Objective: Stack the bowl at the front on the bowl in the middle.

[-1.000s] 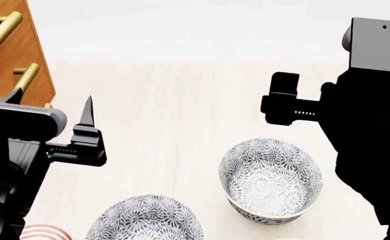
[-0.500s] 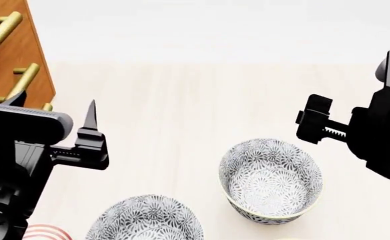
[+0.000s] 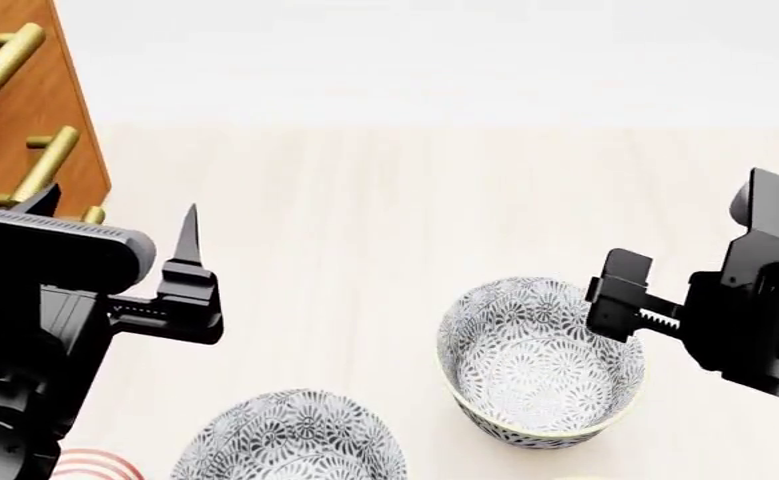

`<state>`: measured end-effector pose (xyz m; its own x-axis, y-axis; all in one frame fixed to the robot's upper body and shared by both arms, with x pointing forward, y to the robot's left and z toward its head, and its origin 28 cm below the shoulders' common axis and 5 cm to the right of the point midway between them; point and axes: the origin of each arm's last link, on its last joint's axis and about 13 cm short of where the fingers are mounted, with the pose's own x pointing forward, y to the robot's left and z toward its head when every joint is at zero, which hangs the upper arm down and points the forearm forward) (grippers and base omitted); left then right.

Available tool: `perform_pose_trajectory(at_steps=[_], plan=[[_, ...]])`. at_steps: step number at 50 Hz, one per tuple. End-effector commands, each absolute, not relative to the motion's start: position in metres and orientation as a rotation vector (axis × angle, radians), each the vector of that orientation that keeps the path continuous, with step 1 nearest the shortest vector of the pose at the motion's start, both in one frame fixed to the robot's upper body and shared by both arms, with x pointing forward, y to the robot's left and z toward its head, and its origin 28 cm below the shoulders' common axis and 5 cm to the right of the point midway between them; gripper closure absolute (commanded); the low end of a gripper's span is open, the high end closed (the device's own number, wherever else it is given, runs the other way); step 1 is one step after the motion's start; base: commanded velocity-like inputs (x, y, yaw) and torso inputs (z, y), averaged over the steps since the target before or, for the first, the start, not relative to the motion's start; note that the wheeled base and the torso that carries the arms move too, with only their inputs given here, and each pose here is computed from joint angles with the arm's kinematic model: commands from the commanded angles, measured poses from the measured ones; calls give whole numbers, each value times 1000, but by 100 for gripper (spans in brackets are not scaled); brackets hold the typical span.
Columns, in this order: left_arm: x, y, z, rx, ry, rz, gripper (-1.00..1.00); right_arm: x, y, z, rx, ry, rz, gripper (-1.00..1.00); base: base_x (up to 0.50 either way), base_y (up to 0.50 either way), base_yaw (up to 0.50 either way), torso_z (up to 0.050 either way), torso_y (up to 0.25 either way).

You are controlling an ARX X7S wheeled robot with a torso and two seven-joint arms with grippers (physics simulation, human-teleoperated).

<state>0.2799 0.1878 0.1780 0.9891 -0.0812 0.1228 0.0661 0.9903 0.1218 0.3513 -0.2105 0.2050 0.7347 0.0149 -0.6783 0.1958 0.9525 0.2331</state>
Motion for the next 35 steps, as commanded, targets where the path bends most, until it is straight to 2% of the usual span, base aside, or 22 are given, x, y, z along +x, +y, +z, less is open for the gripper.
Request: perform_pose_trajectory(at_steps=[1, 35], plan=[[280, 187, 177, 123, -125, -75, -100, 352, -210, 193, 299, 786, -87, -100, 0, 0, 0, 0, 0], [279, 187, 177, 129, -122, -76, -100, 357, -206, 169, 308, 884, -35, -100, 0, 0, 0, 0, 0]])
